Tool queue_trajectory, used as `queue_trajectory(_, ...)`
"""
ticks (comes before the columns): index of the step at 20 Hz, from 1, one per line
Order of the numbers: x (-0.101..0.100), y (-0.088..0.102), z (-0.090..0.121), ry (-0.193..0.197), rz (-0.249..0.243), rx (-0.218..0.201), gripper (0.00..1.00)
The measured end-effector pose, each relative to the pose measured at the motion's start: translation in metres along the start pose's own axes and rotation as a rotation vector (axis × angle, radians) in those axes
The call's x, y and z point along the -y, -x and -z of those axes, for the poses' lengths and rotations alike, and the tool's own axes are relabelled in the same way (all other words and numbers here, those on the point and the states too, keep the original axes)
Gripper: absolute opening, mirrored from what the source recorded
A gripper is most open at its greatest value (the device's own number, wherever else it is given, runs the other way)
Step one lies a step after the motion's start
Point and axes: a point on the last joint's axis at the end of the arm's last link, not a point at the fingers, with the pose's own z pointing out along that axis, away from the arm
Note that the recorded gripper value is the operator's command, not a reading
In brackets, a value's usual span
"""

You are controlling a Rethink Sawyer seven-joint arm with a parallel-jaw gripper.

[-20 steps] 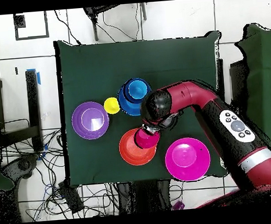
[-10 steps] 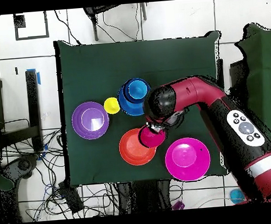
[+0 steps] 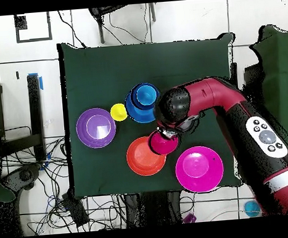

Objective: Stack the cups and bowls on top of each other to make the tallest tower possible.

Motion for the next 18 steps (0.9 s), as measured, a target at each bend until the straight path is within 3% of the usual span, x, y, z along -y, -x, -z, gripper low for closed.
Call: queue_trajectory(18, 0.011, 0.047, 0.044, -0.018, -0.022, 0.084, 0.0)
